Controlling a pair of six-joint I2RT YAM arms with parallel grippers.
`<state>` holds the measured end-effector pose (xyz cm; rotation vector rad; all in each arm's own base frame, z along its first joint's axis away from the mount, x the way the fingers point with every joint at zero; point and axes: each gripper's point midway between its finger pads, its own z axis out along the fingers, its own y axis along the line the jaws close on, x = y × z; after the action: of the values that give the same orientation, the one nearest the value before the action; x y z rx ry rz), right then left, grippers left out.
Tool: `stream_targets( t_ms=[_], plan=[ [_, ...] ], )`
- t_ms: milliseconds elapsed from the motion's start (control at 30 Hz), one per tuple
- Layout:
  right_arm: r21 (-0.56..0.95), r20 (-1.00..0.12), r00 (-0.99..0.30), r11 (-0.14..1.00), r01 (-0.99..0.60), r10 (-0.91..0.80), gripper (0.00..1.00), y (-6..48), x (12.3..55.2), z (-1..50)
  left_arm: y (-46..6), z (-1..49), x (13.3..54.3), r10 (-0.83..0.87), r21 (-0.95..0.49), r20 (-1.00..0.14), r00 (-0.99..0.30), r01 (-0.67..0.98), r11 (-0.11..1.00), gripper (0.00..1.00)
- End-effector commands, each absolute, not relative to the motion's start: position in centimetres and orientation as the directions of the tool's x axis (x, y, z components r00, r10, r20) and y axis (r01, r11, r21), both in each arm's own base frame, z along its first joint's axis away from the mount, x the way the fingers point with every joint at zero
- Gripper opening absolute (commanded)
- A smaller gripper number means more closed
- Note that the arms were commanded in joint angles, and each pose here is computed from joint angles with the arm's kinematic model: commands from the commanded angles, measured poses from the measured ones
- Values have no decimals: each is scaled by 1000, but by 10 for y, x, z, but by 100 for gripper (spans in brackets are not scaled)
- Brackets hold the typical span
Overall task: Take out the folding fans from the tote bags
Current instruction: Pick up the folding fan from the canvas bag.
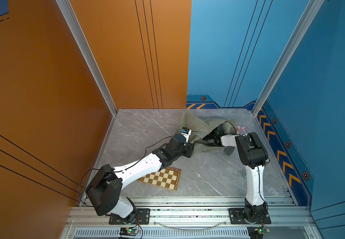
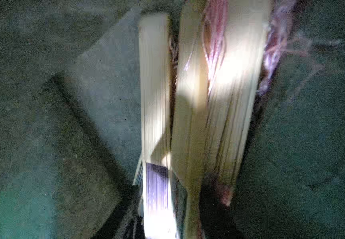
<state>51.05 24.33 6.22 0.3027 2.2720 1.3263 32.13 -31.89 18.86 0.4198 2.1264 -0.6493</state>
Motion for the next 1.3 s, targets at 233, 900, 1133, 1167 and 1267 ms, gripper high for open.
stream_targets(
  t_ms=[233,900,1133,1167,1267],
  plan=[
    [894,-301,-856,438,-99,421,9,240,511,79,-297,187,319,62,-283,-806,-588,476,833,0],
    [603,-652,-753,543,-585,-89,0,268,413,209,-299,257,432,55,-374,-734,-677,470,800,0],
    [508,-783,-621,604,-614,27,0,225,412,278,-292,253,435,38,-376,-736,-676,454,808,0],
    [506,-797,-601,602,-618,52,0,217,413,293,-290,252,435,38,-371,-736,-676,449,813,0],
    [508,-815,-571,599,-619,100,0,198,414,326,-283,254,433,33,-356,-745,-666,438,825,0]
  ],
)
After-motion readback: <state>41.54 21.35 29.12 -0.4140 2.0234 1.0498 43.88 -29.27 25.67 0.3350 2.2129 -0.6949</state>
